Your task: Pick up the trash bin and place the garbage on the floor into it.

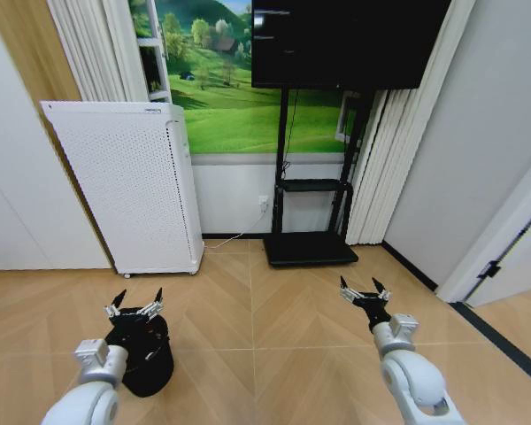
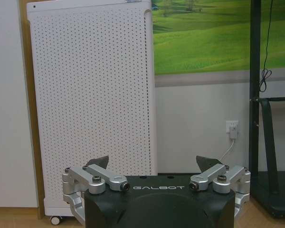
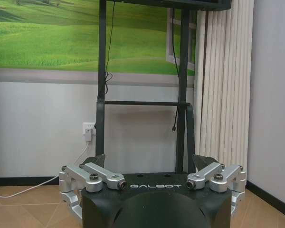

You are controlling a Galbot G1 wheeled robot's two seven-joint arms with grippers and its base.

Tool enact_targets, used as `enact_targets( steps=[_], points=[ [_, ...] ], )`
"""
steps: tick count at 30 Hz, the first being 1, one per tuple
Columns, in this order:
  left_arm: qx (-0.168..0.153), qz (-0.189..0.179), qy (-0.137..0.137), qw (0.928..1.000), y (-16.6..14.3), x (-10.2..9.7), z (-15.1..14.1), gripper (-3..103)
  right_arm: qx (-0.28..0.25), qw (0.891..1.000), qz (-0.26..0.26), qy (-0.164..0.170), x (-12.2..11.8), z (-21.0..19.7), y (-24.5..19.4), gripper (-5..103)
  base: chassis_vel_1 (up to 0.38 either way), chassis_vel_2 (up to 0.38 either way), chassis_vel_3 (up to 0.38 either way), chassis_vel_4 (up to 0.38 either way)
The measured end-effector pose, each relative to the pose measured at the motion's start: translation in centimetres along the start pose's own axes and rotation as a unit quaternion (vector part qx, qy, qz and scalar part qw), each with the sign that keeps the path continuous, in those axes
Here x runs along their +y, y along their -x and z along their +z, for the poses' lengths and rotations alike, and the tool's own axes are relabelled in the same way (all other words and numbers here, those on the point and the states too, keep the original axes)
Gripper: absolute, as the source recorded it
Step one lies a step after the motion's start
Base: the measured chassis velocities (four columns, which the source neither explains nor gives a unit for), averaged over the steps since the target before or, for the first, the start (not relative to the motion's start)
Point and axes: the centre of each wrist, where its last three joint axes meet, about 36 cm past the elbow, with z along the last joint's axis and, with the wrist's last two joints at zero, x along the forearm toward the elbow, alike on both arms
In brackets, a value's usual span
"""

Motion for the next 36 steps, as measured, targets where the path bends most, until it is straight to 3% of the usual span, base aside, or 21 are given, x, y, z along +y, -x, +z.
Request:
enact_targets(
  steps=[17,36],
  points=[
    [-0.003,-0.003,0.001,1.0,-0.2,0.4,-0.8,100,-0.002,1.0,-0.022,0.006,0.4,-1.4,-0.5,100,0.0,0.0,0.0,0.0],
    [0.0,-0.003,-0.002,1.0,-0.3,0.5,-1.0,100,0.007,1.0,-0.014,0.013,0.0,-1.6,-0.4,100,0.0,0.0,0.0,0.0]
  ],
)
